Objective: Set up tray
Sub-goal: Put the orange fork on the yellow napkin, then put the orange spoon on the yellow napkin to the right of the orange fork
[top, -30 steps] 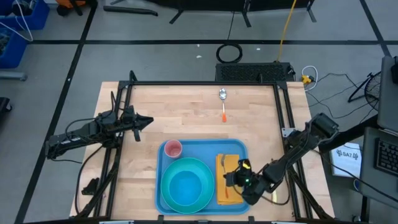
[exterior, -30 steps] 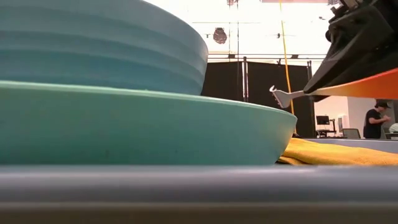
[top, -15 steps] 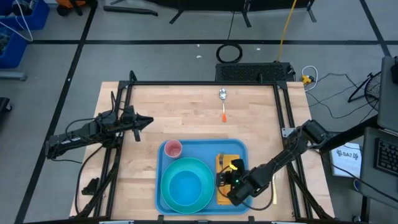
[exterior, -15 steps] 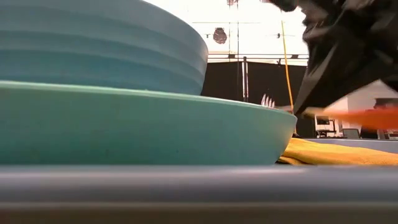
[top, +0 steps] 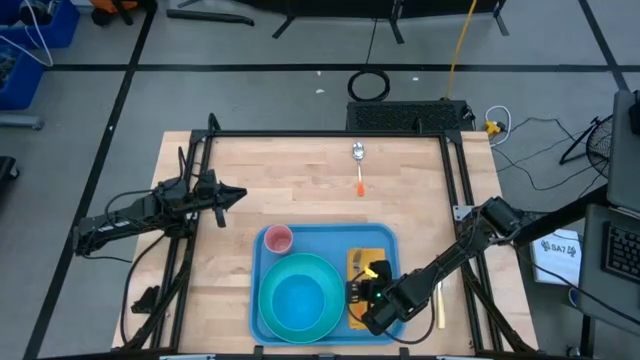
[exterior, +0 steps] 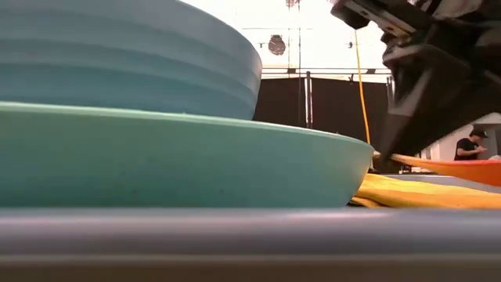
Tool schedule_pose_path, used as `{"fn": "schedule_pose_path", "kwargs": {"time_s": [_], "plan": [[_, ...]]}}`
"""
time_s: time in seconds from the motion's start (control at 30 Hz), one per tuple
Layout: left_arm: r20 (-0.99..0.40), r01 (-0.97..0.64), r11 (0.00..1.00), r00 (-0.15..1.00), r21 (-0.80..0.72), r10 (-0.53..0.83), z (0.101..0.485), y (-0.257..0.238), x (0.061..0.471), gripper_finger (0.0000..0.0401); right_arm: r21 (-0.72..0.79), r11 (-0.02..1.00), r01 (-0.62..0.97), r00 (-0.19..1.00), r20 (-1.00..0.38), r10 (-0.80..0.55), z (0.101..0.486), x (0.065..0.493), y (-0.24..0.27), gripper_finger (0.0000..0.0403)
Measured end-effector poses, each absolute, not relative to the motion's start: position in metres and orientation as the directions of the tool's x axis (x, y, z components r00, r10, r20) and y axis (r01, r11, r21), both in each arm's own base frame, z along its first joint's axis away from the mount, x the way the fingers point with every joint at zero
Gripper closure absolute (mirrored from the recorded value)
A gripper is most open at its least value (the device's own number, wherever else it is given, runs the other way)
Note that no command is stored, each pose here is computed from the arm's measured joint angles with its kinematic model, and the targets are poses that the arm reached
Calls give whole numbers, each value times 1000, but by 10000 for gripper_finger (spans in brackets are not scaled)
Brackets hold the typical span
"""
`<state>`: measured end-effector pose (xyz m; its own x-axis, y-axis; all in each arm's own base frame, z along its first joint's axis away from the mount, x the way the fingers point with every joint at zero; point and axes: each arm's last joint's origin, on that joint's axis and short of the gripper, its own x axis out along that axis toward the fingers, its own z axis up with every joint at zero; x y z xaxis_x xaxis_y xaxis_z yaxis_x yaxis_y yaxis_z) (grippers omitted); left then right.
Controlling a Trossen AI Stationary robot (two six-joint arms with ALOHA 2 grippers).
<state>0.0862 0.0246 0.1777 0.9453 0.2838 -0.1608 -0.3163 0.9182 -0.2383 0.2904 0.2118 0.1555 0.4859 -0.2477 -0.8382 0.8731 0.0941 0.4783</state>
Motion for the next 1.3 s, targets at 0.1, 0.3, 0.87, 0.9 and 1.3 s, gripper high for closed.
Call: {"fn": "schedule_pose_path", "kwargs": {"time_s": [0.1, 0.3, 0.87, 0.9, 1.3], "plan": [[-161, -316, 918, 945, -238, 284, 178, 25, 86, 359, 445, 88, 891, 453, -865, -217, 154, 289, 212, 403], [-161, -316, 918, 945, -238, 284, 178, 25, 86, 359, 405, 93, 909, 416, -884, -215, 153, 286, 211, 403], [-161, -317, 918, 945, -238, 284, 178, 25, 86, 359, 394, 110, 913, 409, -883, -231, 153, 287, 207, 380], [-161, -316, 918, 945, -238, 284, 178, 25, 86, 359, 399, 113, 910, 415, -881, -227, 153, 288, 208, 373], [-161, -317, 918, 945, -238, 284, 178, 25, 86, 359, 431, 188, 883, 466, -853, -233, 155, 293, 208, 330]]}}
